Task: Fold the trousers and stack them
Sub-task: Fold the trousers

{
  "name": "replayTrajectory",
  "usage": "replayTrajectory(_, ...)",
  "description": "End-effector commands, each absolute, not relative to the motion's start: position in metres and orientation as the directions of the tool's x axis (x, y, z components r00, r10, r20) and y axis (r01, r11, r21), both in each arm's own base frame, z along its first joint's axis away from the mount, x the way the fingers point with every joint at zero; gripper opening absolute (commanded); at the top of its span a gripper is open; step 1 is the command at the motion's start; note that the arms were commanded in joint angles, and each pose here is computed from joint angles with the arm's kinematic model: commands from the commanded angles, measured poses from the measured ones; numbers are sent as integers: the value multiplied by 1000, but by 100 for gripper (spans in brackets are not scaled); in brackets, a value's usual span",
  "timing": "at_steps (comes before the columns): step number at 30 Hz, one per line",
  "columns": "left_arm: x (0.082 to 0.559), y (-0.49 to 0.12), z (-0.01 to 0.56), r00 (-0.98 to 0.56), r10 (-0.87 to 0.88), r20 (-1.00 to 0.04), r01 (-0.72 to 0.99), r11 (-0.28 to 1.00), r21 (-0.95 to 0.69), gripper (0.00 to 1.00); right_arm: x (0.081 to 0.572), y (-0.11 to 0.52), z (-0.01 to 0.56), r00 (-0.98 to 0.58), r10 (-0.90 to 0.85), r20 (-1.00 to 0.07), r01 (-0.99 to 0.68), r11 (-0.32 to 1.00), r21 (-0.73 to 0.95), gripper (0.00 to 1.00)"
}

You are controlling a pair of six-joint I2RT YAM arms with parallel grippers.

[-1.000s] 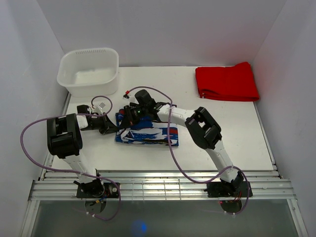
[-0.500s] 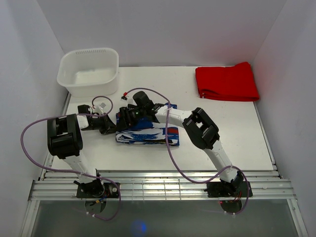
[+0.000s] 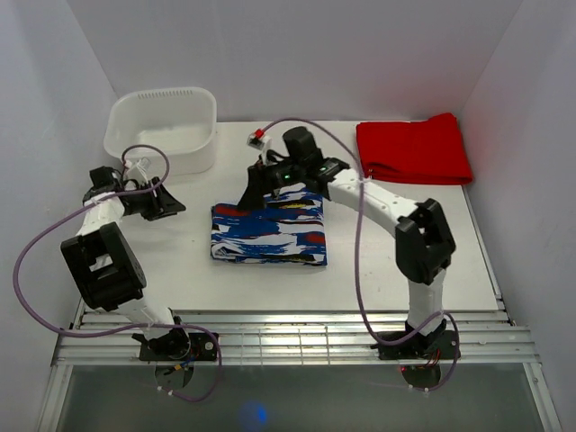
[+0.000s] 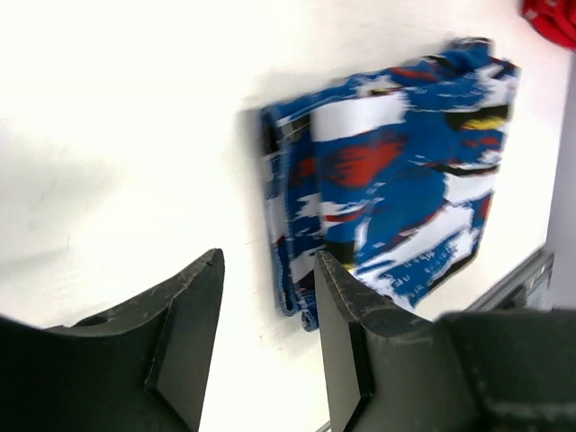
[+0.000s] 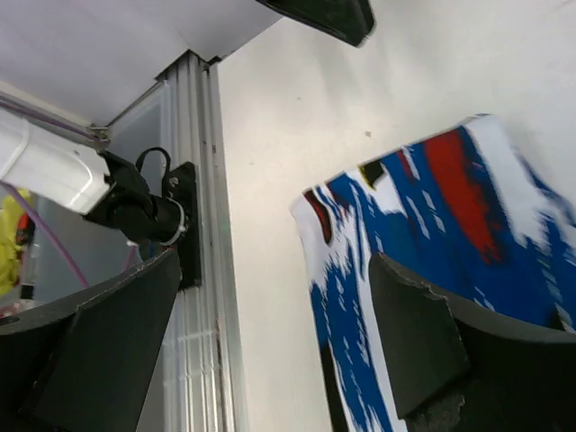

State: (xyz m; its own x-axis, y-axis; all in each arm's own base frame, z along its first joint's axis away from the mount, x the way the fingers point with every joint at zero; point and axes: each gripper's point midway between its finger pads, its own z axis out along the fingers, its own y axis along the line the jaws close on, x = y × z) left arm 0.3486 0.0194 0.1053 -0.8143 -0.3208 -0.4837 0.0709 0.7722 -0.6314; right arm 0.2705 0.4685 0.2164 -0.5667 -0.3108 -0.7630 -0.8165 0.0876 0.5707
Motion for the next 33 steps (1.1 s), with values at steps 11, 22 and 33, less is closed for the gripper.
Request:
replayTrajectory(11,272,-142,161,-856,96,-509,497,430,-754,45,253,322,161,-699,-369,-613,-703,194,685,96)
replayTrajectory(22,260,-75,29,-999,6,-50,43,601,-798,33,235,304,62,-871,-373,-319,-444,320,837,99)
replayTrajectory(33,289,-65,82,-932,77,-354,337,539,-772,40,262,304,129,-793,-352,-497,-588,227,777,95)
